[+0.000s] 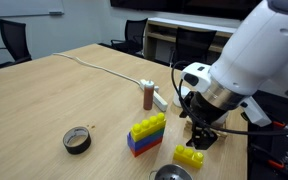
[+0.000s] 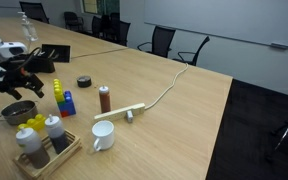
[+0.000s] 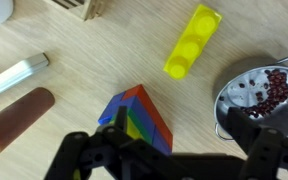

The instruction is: Detach two of the topmost Legos from the stack of Legos

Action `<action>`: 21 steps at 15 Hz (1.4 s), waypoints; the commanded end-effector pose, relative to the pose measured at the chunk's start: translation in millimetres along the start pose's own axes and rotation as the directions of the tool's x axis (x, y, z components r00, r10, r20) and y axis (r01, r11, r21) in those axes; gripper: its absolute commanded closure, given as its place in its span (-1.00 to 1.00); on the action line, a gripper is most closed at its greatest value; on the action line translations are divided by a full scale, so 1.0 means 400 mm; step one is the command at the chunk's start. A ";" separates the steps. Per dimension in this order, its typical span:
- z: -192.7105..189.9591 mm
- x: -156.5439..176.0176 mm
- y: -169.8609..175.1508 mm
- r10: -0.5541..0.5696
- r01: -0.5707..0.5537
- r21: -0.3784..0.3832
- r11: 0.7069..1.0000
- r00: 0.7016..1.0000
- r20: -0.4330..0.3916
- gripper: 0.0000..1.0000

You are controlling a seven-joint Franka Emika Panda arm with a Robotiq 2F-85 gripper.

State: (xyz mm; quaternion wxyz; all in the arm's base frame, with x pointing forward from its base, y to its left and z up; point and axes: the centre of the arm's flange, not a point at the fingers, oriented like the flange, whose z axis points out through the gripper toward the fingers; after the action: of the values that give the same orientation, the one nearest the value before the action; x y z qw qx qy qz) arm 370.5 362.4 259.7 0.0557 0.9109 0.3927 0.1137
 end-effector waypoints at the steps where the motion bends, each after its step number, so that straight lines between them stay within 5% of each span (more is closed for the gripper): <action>1: -0.064 0.009 0.077 -0.092 0.098 -0.092 0.991 0.994 0.067 -1.00; 7: -0.110 0.066 0.178 -0.212 0.215 -0.112 0.970 0.977 0.031 -1.00; 21: 0.003 0.143 0.181 -0.322 0.322 -0.011 0.947 0.946 -0.044 -1.00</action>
State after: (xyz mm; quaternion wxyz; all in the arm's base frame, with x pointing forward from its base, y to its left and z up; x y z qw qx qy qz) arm 453.4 350.8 289.0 0.0776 0.8368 0.5266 0.1285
